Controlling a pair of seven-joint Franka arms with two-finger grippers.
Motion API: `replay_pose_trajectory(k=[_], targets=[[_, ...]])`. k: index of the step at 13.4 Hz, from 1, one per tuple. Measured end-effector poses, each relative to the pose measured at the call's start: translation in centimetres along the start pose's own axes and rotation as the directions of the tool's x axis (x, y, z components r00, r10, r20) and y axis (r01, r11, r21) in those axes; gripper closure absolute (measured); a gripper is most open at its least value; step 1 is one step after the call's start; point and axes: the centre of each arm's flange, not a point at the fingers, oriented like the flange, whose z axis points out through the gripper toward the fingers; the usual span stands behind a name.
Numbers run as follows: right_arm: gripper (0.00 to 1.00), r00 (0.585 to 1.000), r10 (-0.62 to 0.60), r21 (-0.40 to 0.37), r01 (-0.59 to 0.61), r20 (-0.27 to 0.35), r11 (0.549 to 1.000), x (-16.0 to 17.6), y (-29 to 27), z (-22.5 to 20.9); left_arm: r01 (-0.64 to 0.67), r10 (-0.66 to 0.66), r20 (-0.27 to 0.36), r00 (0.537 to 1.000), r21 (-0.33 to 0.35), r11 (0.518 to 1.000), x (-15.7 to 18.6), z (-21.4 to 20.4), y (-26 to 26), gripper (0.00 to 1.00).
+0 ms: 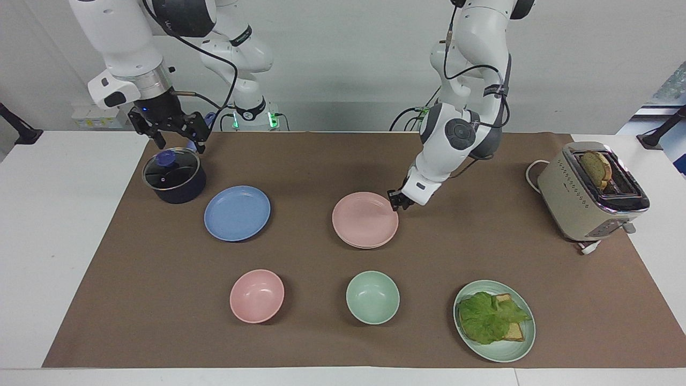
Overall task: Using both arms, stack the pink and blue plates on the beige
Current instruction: 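Carry the pink plate onto the beige plate and release it, then withdraw the left gripper while the right gripper reaches the blue plate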
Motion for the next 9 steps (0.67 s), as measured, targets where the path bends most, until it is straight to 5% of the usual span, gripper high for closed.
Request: replay_pose_trajectory(k=[4,9], targets=[[0.00,1.000,0.000,0.002,0.000,-0.013,1.000,0.2,0.0,0.2,0.021,-0.021,-0.024,1.000,0.007,1.000,2.2,-1.0,-3.0,0.02],[0.00,0.998,-0.052,0.010,0.053,-0.033,0.999,1.0,-0.1,6.6,-0.063,0.072,-0.083,0.994,0.110,0.992,7.7,-5.5,-12.7,0.00]])
